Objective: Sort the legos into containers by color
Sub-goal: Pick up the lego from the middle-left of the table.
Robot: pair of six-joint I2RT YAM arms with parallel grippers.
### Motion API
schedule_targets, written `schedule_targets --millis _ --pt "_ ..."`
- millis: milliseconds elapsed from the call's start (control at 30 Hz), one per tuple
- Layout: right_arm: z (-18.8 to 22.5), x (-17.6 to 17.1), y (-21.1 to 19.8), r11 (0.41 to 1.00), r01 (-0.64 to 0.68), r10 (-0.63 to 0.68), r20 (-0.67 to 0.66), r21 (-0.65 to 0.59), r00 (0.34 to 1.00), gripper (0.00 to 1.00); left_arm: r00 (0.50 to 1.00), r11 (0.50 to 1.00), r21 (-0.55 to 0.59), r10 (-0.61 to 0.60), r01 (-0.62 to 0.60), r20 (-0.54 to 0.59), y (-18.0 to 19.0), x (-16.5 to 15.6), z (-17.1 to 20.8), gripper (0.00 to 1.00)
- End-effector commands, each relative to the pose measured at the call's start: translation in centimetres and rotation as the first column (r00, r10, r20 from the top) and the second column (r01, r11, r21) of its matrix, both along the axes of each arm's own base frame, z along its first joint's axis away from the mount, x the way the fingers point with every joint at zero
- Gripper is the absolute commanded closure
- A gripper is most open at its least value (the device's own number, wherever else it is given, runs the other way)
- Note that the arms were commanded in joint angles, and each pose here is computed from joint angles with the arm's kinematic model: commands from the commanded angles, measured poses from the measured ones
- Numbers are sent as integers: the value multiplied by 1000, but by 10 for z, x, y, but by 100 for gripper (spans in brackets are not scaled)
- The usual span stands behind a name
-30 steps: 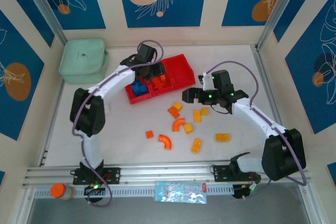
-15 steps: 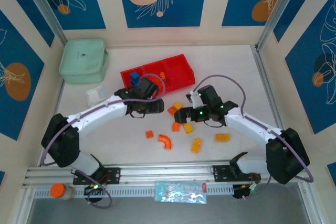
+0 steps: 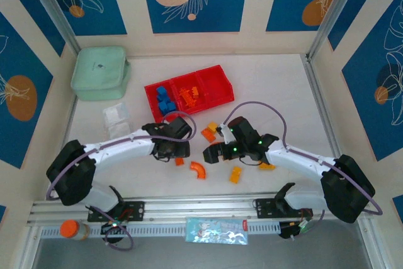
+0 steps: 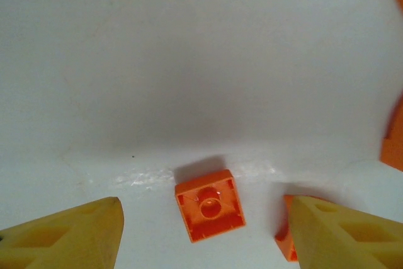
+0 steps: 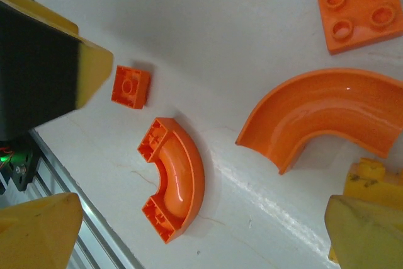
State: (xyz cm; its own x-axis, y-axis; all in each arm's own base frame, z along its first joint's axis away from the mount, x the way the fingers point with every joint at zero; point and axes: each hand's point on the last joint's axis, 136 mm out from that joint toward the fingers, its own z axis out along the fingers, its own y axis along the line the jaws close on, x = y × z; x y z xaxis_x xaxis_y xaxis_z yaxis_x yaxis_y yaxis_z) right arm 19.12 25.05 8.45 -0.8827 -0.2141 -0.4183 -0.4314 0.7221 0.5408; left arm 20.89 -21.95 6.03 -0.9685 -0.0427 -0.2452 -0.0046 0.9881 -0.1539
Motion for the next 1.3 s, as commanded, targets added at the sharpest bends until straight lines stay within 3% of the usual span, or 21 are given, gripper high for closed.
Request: schedule_targets --millis 0,400,733,933,1267 --pt "1 3 0 1000 9 -9 18 -2 1000 1 999 1000 5 28 -28 -20 -4 -3 -15 30" --pt "-1 4 -2 1000 18 -17 19 -12 1000 1 997 994 97 49 -44 -54 1 -8 -41 42" --pt "-2 6 1 1000 13 -13 9 -10 1000 1 996 996 75 44 -38 -77 -3 -13 -50 55" --pt "-1 8 -1 1000 17 -17 14 -15 1000 1 998 996 84 37 -32 -54 -1 -10 -44 64" --pt "26 21 -5 998 48 -49 31 45 998 1 997 998 71 -8 3 76 -9 19 4 63"
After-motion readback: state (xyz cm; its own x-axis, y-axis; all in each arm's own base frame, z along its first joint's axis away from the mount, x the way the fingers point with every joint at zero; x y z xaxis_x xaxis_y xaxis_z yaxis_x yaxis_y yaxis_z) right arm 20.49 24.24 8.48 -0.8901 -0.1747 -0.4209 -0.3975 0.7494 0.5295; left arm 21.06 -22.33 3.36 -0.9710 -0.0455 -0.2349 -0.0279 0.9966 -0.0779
